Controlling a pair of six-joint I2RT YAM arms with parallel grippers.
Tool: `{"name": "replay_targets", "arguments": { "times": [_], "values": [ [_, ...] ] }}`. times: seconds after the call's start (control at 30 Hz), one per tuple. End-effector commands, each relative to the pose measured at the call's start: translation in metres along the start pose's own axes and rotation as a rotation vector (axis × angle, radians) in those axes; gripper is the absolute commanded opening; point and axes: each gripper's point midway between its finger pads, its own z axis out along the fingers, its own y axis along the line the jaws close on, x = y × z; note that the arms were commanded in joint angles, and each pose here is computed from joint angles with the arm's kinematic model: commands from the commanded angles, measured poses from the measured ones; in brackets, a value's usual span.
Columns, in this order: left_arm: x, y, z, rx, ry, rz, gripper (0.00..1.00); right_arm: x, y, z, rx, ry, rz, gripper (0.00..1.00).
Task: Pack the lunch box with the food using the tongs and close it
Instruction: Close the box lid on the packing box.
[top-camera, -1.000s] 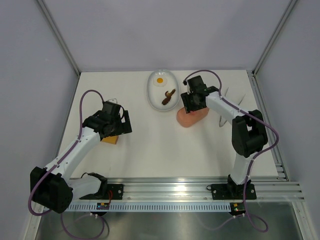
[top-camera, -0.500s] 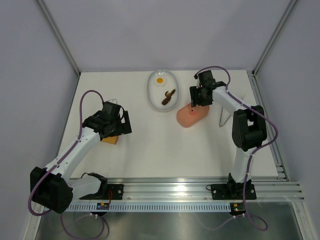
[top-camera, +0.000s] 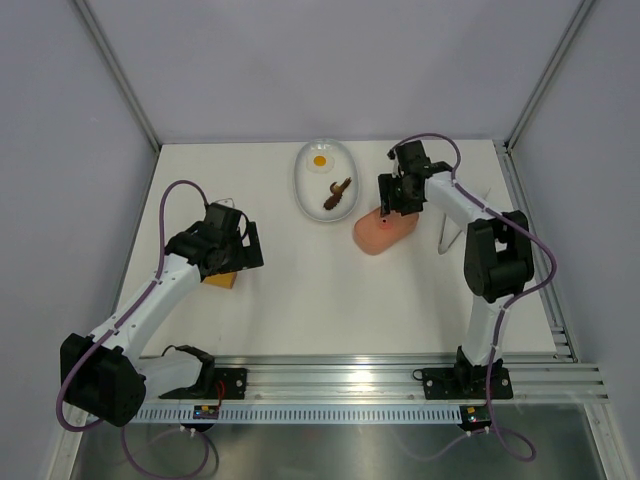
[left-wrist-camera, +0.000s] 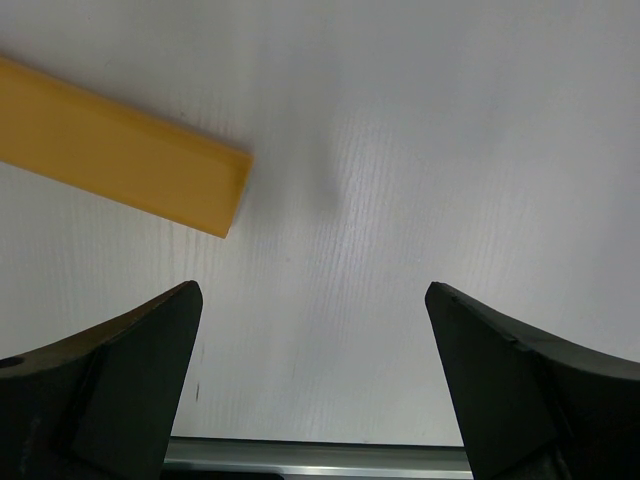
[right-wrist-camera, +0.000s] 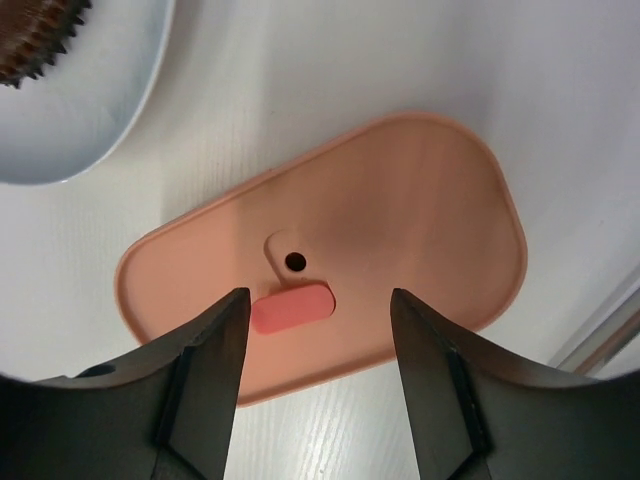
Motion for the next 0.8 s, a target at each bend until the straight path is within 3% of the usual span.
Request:
{"name": "replay_targets", "arguments": {
  "times": [0.0, 0.17, 0.5, 0.77],
  "values": [
    [-0.008, -0.002, -0.003, 0.008, -0.039, -0.005, 0.99, -0.046, 0.017, -0.055, -0.047, -0.151, -0.012, 0.66],
    [-0.008, -0.002, -0.004, 0.008, -0.04, -0.007, 0.99, -0.038, 0.019, -0.048, -0.051, -0.121, -0.031, 0.69],
    [-0.008, -0.002, -0.005, 0.014, -0.044, -0.008, 0.99, 0.028, 0.016, 0.021, 0.055, 0.085, -0.094, 0.7],
    [-0.009, -0.002, -0.006, 0.013, -0.045, -0.005, 0.99, -0.029, 0.017, -0.046, 0.099, -0.138, -0.087, 0.7]
  ]
}}
